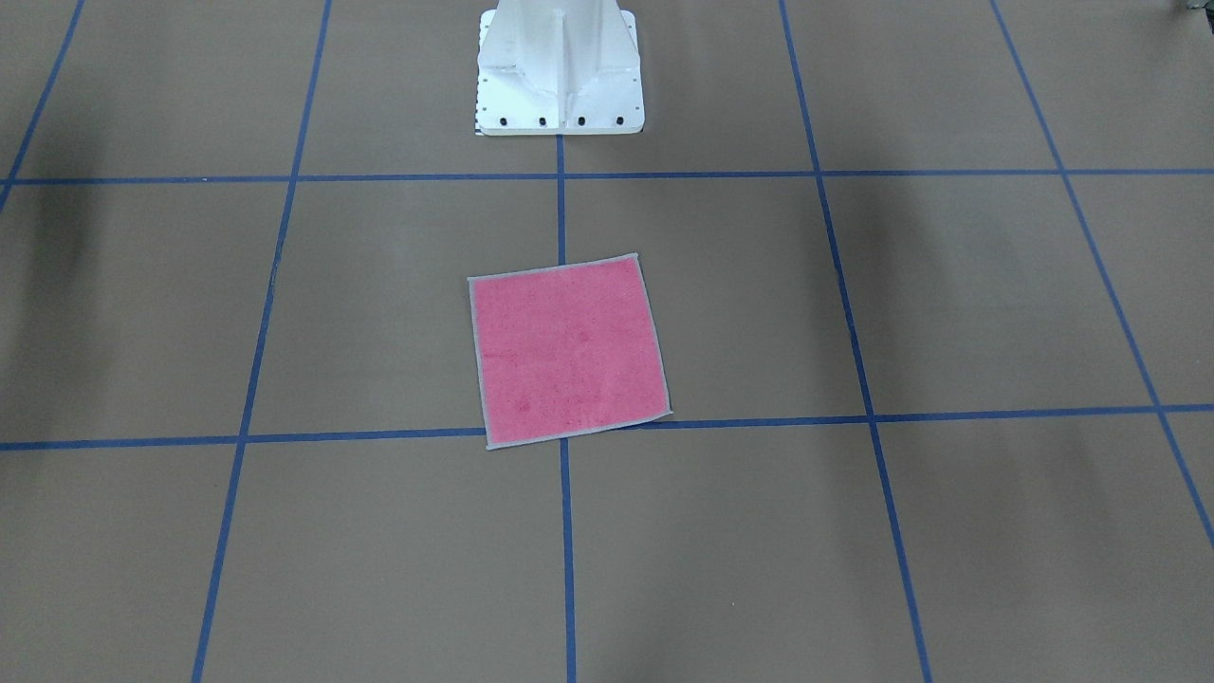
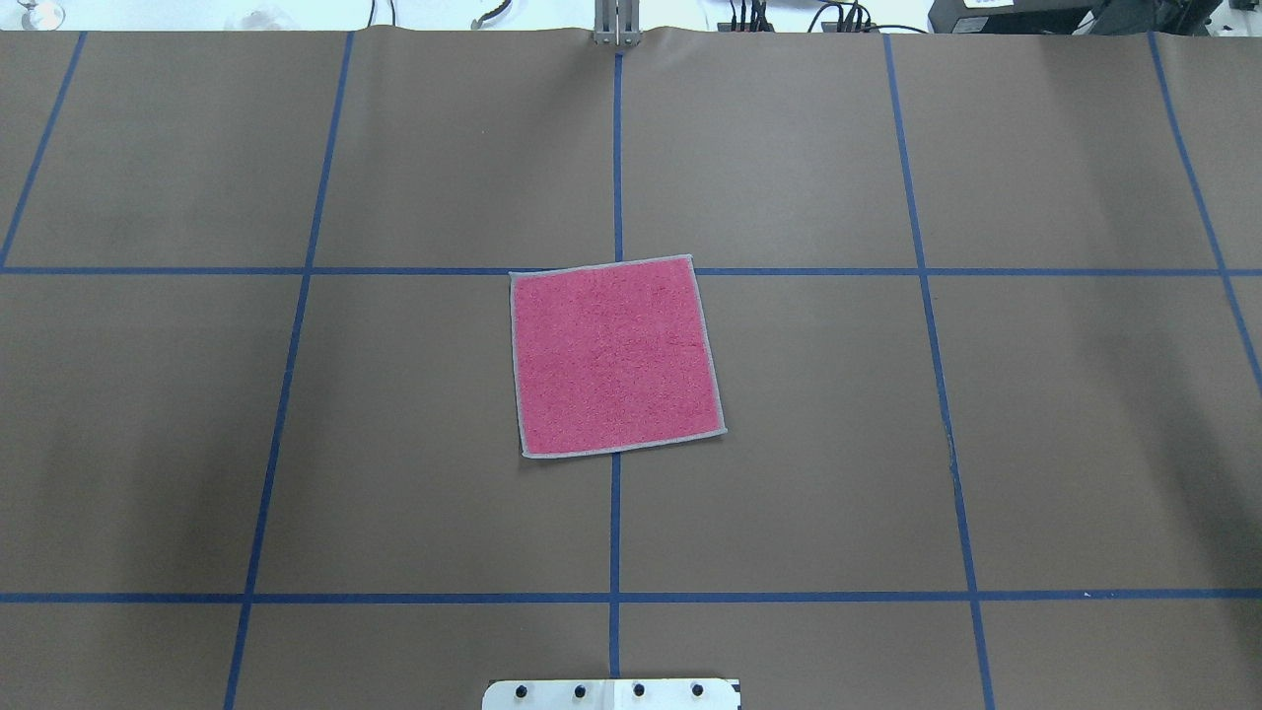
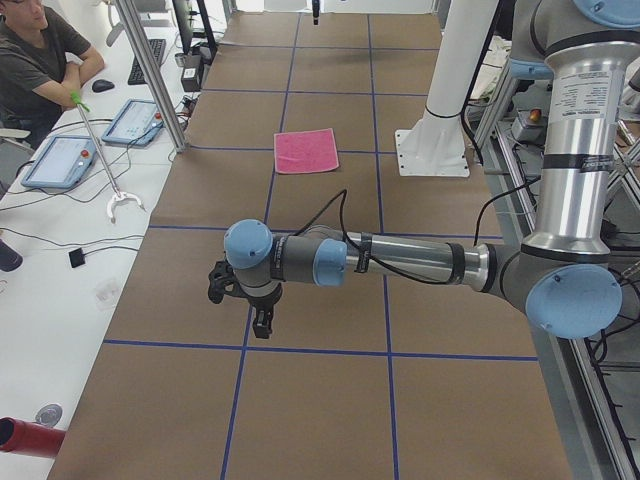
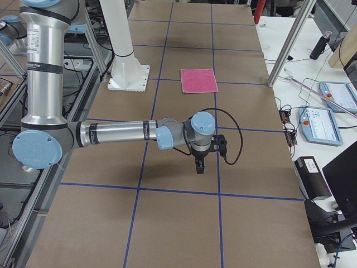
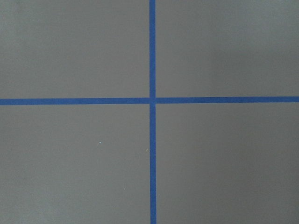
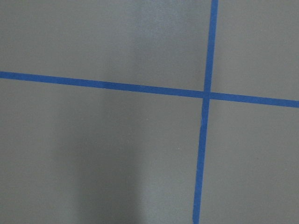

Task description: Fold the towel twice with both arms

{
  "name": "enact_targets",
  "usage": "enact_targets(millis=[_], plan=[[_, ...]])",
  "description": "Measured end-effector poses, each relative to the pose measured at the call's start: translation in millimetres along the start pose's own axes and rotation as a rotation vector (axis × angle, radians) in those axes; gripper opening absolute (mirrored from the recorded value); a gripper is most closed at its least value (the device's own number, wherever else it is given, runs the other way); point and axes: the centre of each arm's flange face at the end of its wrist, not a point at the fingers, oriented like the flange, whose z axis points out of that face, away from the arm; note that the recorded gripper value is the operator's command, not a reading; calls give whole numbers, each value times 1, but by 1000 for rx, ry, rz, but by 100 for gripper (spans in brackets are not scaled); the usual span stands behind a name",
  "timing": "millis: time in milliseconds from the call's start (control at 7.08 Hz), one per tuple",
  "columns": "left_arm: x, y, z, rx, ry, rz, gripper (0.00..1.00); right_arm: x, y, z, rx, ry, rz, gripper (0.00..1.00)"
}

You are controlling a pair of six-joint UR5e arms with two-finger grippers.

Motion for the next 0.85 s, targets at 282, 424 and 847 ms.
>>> enact_targets(millis=[282, 424, 847], plan=[[23, -6, -3, 6, 31, -40, 100, -63, -1, 8, -21, -36, 60, 100], [38, -9, -5, 13, 52, -56, 100, -108, -1, 16, -20, -56, 106, 100], [93, -26, 2, 39, 89, -102, 100, -297, 8, 73, 69, -155, 305, 100]])
